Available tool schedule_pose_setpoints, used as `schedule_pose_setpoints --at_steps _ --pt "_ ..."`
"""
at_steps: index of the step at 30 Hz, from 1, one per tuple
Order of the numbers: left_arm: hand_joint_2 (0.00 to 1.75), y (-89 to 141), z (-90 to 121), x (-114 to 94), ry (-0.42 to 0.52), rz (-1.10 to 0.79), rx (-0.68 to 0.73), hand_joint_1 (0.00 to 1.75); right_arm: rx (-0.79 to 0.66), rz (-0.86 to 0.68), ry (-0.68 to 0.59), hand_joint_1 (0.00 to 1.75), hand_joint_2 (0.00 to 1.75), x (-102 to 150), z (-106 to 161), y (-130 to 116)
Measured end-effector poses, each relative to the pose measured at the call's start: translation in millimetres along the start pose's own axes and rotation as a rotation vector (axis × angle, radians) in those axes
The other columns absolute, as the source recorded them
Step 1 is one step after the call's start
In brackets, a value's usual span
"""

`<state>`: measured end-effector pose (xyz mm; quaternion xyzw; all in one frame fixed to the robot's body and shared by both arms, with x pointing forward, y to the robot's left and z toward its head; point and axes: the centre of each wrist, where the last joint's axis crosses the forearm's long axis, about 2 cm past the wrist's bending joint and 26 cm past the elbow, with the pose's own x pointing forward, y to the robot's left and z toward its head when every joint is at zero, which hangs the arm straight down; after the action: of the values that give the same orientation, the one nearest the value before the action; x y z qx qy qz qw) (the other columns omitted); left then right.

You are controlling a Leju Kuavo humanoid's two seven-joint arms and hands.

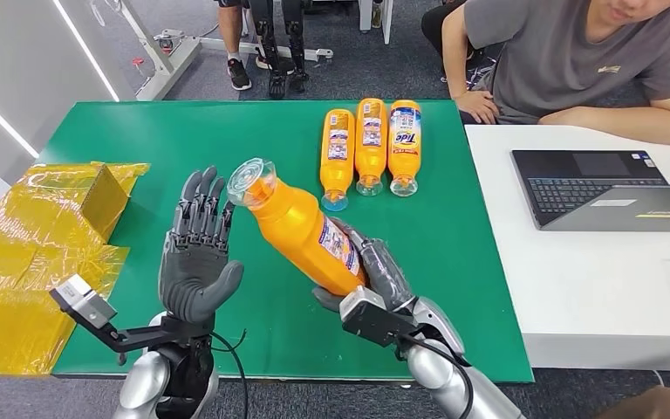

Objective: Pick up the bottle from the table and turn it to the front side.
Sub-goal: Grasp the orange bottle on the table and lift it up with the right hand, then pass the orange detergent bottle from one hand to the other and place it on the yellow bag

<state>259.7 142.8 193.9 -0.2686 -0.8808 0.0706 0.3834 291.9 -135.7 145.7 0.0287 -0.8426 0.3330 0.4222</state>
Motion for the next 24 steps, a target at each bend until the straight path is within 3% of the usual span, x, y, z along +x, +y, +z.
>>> schedule_pose_setpoints --at_steps 20,24 --pt "1.75 -3 -11 -16 0.043 0.018 -0.027 0.00 0.174 0.050 -0.050 1.75 1.75 2 1 9" --pt "1.75 -2 -12 -21 0.067 0.024 0.049 0.00 0.262 0.038 -0.062 1.75 1.75 -3 -10 9"
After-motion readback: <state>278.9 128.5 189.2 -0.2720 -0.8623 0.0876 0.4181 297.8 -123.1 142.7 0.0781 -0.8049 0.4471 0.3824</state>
